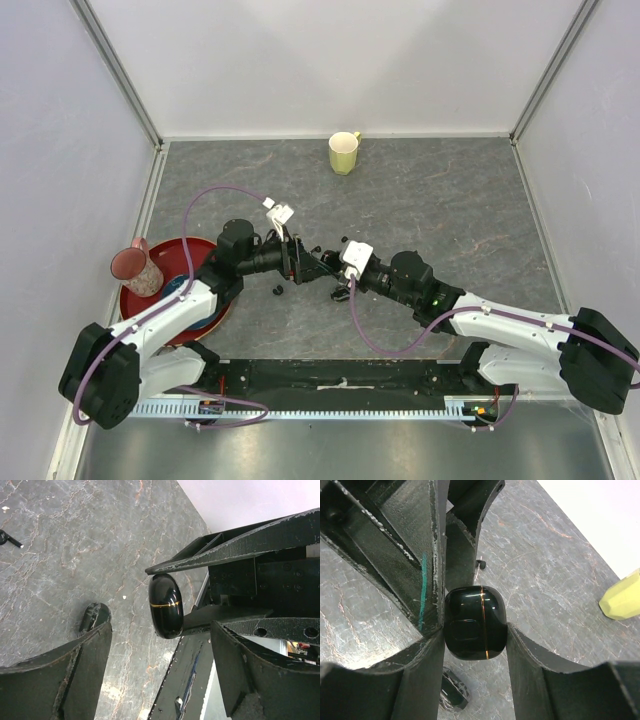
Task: Insert the wireless bluetooth earbuds into the charging case
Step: Pick up the charging case at the center of the board.
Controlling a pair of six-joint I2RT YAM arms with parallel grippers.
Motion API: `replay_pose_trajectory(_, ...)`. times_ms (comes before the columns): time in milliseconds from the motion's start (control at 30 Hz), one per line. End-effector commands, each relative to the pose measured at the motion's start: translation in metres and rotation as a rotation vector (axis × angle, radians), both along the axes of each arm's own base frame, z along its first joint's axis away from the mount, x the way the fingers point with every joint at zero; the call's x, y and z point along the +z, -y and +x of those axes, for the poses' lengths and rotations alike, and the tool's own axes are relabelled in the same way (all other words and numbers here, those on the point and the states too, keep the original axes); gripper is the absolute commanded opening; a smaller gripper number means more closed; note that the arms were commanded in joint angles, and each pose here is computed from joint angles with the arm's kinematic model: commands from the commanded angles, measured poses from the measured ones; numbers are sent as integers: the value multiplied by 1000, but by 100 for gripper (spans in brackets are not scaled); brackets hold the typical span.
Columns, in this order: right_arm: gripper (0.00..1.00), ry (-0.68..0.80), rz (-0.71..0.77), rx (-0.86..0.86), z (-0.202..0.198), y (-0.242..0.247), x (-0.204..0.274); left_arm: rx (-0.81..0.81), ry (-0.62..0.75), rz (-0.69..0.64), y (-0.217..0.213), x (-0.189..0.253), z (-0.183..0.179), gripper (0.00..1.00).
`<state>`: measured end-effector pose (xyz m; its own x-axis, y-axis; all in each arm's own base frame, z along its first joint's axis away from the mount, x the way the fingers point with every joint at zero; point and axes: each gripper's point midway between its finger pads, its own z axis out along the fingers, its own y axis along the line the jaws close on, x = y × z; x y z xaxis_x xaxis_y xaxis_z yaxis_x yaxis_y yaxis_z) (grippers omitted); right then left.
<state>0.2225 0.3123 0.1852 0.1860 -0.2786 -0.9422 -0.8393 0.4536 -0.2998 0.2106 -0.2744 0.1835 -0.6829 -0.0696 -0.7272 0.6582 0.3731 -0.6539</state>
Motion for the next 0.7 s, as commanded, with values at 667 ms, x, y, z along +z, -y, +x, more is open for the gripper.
replay_pose_trajectory(667, 0, 11, 80, 72, -12, -10, 18, -82, 60, -34, 18, 13, -7, 49)
